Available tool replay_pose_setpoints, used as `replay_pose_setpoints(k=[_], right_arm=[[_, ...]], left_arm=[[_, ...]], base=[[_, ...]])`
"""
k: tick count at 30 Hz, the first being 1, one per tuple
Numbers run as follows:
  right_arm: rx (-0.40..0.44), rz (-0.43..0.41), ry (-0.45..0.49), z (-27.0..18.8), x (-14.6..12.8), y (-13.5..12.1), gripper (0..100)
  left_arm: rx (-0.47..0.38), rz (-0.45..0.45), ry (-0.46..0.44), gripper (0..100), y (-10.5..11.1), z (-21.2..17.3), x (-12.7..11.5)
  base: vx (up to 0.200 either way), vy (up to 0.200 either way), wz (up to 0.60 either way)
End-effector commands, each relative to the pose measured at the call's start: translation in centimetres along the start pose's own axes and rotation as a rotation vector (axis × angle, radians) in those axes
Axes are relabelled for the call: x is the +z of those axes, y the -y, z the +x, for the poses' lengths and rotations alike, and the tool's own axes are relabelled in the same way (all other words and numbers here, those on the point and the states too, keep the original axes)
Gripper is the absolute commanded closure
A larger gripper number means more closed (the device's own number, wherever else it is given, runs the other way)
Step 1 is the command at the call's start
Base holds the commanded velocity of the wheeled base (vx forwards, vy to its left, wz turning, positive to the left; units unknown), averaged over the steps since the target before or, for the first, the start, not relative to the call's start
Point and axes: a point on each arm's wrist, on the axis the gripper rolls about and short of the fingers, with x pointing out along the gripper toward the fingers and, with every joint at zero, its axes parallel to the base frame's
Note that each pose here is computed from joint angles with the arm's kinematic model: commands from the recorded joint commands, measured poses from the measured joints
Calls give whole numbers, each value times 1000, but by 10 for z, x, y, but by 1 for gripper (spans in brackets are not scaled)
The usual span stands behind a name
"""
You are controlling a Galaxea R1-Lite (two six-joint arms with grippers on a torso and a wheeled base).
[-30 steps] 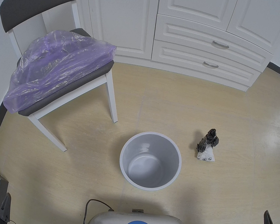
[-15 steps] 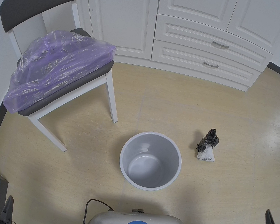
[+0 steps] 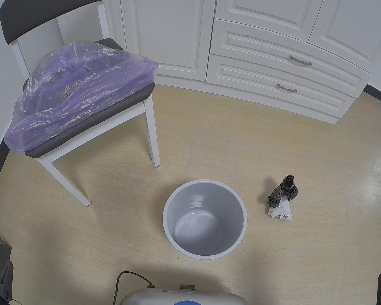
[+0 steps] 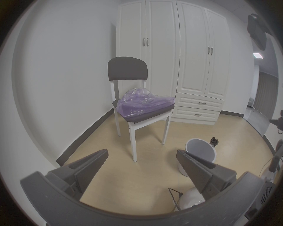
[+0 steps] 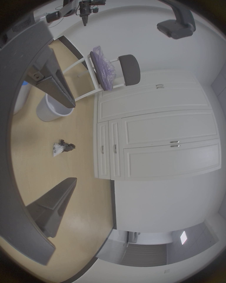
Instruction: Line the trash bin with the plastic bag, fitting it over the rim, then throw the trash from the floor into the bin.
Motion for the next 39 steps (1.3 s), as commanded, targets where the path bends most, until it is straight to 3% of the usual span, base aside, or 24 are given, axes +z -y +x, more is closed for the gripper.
replay_pose_setpoints(k=[1,2,3,5,8,11,15,23,24,28,34,39], right_arm=[[37,-18,58,-5,16,-2,0],[41,-18,57,-4,17,-2,0],[63,-16,32,-1,19,-2,0],[68,-15,-2,7,26,-3,0],[68,-3,-71,22,40,-4,0],[64,13,-102,34,49,-4,0],[46,27,-141,69,66,-5,0],[57,-64,-240,120,86,-7,0],[89,-68,-243,136,93,-11,0],[111,-66,-210,151,99,-19,0],[8,-43,-129,174,99,-36,0],[78,-27,-122,185,99,-54,0]], left_arm=[[-61,-15,142,0,2,-5,20],[-81,-16,165,0,2,-7,26],[-187,-29,216,0,5,-9,49],[-238,-15,173,0,6,-5,56],[-201,63,70,0,6,6,53],[-178,78,14,0,6,14,55],[-87,84,-61,0,7,33,75],[67,162,-243,0,8,80,95],[125,206,-301,0,7,95,96],[175,241,-291,0,4,103,98],[204,310,-267,0,1,126,110],[211,353,-231,0,0,157,127]], base=[[0,0,0],[0,0,0],[0,0,0],[0,0,0],[0,0,0],[0,0,0],[0,0,0],[0,0,0],[0,0,0],[0,0,0],[0,0,0],[0,0,0]])
